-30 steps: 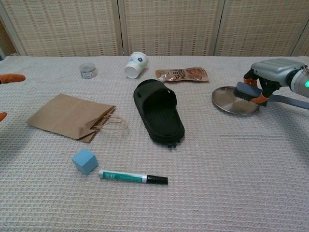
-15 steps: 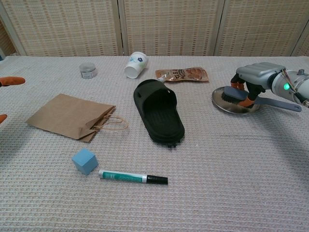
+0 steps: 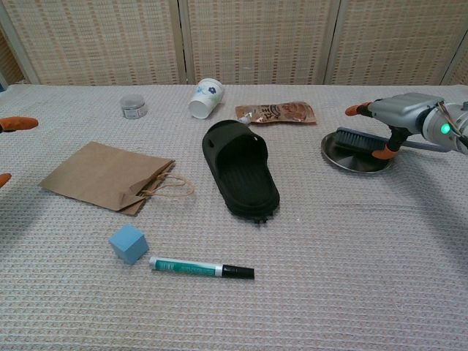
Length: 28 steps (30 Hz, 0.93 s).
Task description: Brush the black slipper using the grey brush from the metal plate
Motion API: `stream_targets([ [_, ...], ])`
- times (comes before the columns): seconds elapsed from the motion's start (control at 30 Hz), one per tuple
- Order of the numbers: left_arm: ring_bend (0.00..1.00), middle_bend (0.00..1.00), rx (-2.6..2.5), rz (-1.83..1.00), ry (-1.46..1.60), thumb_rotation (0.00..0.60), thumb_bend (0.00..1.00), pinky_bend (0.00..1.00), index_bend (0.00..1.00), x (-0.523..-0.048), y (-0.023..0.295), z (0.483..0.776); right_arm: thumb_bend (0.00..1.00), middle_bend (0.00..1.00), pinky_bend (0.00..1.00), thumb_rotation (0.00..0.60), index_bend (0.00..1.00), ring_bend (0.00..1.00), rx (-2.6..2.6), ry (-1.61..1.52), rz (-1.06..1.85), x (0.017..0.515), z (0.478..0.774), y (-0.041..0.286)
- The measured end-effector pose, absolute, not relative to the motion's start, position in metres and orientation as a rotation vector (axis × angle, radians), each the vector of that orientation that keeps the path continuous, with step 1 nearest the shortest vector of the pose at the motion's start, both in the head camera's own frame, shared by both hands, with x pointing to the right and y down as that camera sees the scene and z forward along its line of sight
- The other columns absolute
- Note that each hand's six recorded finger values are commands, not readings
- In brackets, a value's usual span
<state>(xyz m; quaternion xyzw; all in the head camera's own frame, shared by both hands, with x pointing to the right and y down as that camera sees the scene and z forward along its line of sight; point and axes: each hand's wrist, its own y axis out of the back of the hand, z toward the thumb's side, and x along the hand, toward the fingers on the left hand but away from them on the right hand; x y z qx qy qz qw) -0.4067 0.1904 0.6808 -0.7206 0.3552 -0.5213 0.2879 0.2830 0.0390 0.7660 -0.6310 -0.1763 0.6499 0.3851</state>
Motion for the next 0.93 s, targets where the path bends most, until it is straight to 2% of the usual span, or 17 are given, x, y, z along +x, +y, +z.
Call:
stream_targets([
  [0.1,0.00,0.00,-1.923,-1.392,0.953,0.600,0.49,0.05,0.00,-0.407,0.191,0.679,0.23,0.00,0.31,0.600,0.00,0.00,-1.613,-0.454,1.664,0.286,0.761,0.040],
  [0.23,0.00,0.00,-1.898,-1.387,0.965,0.600,0.49,0.05,0.00,-0.414,0.192,0.670,0.19,0.00,0.18,0.600,0.00,0.00,-1.637,-0.483,1.648,0.287,0.749,0.041],
  [0.4,0.00,0.00,-1.791,-1.418,1.039,0.600,0.49,0.06,0.00,-0.444,0.202,0.643,0.18,0.00,0.09,0.600,0.00,0.00,-1.673,-0.586,1.571,0.298,0.712,0.058],
  [0.53,0.00,0.00,-1.685,-1.442,1.144,0.600,0.49,0.06,0.00,-0.470,0.219,0.617,0.17,0.00,0.01,0.600,0.00,0.00,-1.629,-0.674,1.497,0.326,0.670,0.087],
  [0.7,0.00,0.00,-1.602,-1.486,1.222,0.600,0.49,0.07,0.00,-0.493,0.242,0.593,0.17,0.00,0.00,0.600,0.00,0.00,-1.544,-0.753,1.448,0.373,0.618,0.134],
  [0.93,0.00,0.00,-1.543,-1.478,1.246,0.600,0.49,0.07,0.00,-0.498,0.249,0.565,0.14,0.00,0.00,0.600,0.00,0.00,-1.384,-0.917,1.542,0.435,0.550,0.198],
])
